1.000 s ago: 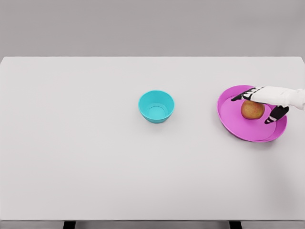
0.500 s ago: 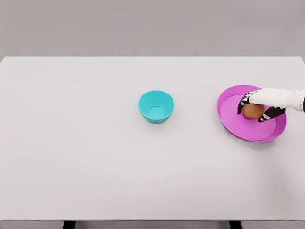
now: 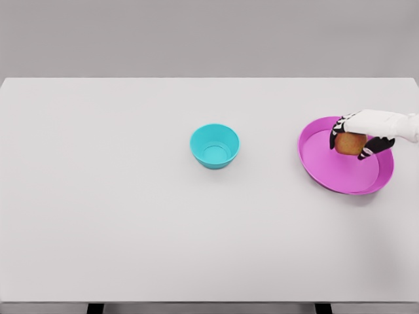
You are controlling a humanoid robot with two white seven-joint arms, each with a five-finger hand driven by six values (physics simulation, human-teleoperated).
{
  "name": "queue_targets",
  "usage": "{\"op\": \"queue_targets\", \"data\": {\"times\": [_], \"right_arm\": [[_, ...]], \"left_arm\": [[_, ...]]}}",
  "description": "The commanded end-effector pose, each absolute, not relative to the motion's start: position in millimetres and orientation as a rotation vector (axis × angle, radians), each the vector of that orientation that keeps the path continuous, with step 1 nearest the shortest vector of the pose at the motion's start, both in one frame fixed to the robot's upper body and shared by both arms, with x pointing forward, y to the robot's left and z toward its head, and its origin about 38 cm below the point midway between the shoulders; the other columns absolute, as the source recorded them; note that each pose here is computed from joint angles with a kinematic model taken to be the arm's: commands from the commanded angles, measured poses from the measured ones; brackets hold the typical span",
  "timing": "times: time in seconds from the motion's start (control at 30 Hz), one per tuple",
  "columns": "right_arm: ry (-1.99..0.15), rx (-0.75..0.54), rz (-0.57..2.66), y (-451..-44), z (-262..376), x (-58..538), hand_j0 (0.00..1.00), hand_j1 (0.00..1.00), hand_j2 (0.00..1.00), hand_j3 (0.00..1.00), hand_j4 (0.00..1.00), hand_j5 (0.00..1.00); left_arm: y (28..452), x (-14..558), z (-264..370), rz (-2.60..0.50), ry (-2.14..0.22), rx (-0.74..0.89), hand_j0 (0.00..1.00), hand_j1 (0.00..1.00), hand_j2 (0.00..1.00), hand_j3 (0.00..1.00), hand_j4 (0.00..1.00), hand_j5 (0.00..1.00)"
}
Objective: Put the apple from the pink plate into the blue bowl with your right arm
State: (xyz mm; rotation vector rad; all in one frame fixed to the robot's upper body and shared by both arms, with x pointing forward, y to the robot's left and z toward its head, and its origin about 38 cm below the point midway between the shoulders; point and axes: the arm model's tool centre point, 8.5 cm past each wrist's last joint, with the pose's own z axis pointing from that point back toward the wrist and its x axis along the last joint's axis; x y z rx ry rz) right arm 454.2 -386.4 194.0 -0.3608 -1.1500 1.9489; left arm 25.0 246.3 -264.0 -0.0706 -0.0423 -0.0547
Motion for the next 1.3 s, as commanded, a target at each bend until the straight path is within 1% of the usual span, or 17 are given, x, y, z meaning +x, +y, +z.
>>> {"op": "queue_targets", "data": {"times": [0.0,0.13,0.27,0.53,0.87,1.27], "right_arm": [[-1.157,-0.362,1.944,-387,196,454,0.51,0.51,0.51,0.51,0.51,0.51],[-1.221,-0.369,2.0,-365,213,453,0.51,0.51,0.51,0.51,0.51,0.51],[-1.258,-0.376,2.031,-353,223,453,0.51,0.51,0.51,0.51,0.51,0.51],[-1.373,-0.355,2.142,-308,243,440,0.51,0.51,0.51,0.51,0.51,0.51],[-1.453,-0.32,2.164,-277,247,442,0.51,0.51,0.51,0.51,0.51,0.51],[-1.583,-0.245,2.167,-227,248,447,0.51,0.51,0.51,0.51,0.51,0.51]], "left_arm": [[246,25,-264,-0.054,-0.042,-0.071,1.0,1.0,1.0,1.0,1.0,1.0],[246,25,-264,-0.054,-0.042,-0.071,1.0,1.0,1.0,1.0,1.0,1.0],[246,25,-264,-0.054,-0.042,-0.071,1.0,1.0,1.0,1.0,1.0,1.0],[246,25,-264,-0.054,-0.042,-0.071,1.0,1.0,1.0,1.0,1.0,1.0],[246,25,-264,-0.054,-0.042,-0.071,1.0,1.0,1.0,1.0,1.0,1.0],[246,25,-264,-0.054,-0.042,-0.071,1.0,1.0,1.0,1.0,1.0,1.0]]}}
